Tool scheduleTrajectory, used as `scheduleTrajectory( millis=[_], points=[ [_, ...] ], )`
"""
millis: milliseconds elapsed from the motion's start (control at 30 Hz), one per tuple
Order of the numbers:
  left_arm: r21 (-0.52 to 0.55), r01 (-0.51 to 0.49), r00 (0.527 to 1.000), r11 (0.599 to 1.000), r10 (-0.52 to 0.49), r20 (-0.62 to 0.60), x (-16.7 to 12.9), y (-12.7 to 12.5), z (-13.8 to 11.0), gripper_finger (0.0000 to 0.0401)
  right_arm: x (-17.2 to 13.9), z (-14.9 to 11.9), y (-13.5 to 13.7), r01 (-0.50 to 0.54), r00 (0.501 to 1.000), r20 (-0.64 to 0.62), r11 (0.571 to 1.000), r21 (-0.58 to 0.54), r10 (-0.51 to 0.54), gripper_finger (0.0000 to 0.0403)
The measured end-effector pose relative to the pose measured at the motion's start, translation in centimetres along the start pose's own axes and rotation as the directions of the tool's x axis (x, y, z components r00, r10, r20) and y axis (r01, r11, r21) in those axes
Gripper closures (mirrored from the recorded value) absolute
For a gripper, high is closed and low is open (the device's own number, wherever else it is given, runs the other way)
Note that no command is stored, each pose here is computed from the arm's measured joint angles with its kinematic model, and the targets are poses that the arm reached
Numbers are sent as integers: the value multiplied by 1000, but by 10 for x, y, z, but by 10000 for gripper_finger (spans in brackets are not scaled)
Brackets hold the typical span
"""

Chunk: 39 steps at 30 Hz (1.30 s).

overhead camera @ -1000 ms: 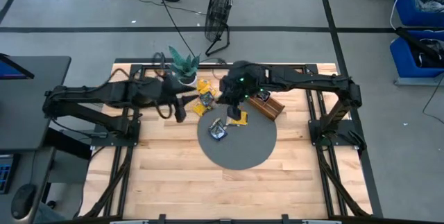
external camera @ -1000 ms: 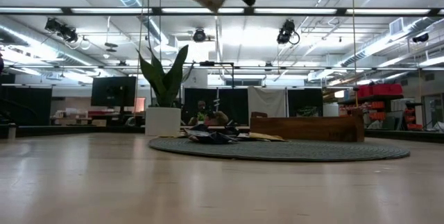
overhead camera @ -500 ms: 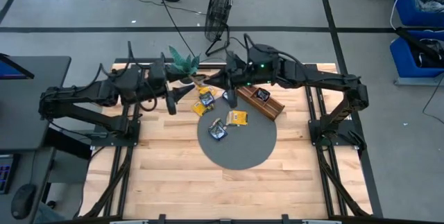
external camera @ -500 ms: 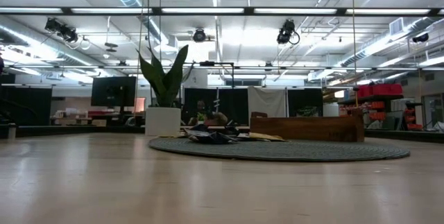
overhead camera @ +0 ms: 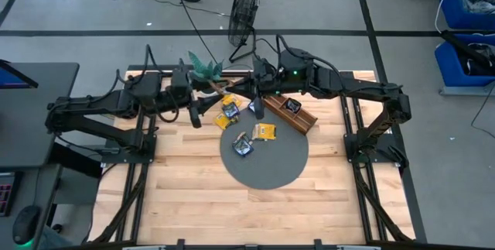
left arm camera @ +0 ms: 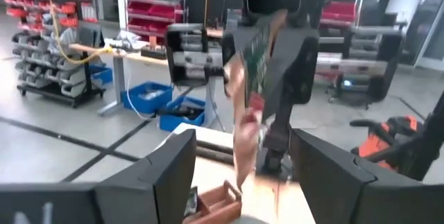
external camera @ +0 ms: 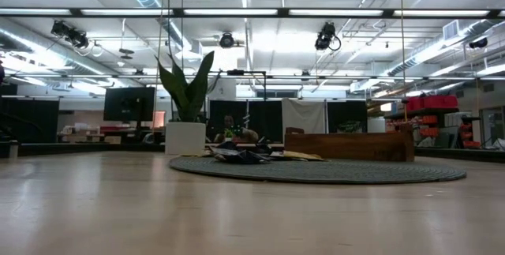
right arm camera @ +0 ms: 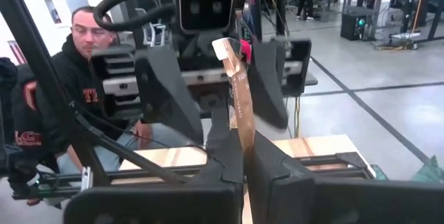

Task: Pick & Place Tea
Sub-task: Put the brown tea bag into the left section of the wooden organizer

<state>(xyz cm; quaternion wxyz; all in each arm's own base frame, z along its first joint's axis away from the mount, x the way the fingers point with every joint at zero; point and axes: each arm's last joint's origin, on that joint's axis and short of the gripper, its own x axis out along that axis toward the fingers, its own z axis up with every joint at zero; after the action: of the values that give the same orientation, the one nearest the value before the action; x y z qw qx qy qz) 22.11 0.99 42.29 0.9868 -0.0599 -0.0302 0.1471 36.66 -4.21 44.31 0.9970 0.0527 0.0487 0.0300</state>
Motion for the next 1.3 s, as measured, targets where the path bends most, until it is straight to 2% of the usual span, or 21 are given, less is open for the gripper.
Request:
scheduleTrajectory(
  millis=[200, 500, 567, 733, 1100, 1200, 1300],
  points=[
    [5, -9, 1000, 1000, 9, -14, 3, 1, -2, 217, 0, 0, 0, 0, 1000, -1, 1000, 3, 0, 403],
    [39, -8, 1000, 999, 9, -23, 3, 1, -4, 365, 0, -1, 0, 5, 1000, -14, 1000, 5, -5, 403],
    [50, -9, 999, 999, 10, -30, 3, 1, -4, 386, 0, -3, -1, 6, 1000, -24, 1000, 7, -6, 403],
    [75, -11, 997, 997, 17, -71, 3, 2, -8, 383, 0, -5, -1, 9, 999, -53, 1000, 13, -8, 372],
    [137, 3, 960, 991, 36, -277, 0, 5, -29, 388, -27, 1, 1, 27, 992, -127, 999, 28, -24, 211],
    [147, 12, 952, 989, 33, -304, -1, 5, -31, 391, -24, 2, 0, 29, 985, -171, 999, 41, -22, 192],
    [156, 10, 951, 988, 39, -305, -1, 6, -31, 389, -15, 1, -2, 45, 972, -234, 998, 51, -32, 191]
  ],
)
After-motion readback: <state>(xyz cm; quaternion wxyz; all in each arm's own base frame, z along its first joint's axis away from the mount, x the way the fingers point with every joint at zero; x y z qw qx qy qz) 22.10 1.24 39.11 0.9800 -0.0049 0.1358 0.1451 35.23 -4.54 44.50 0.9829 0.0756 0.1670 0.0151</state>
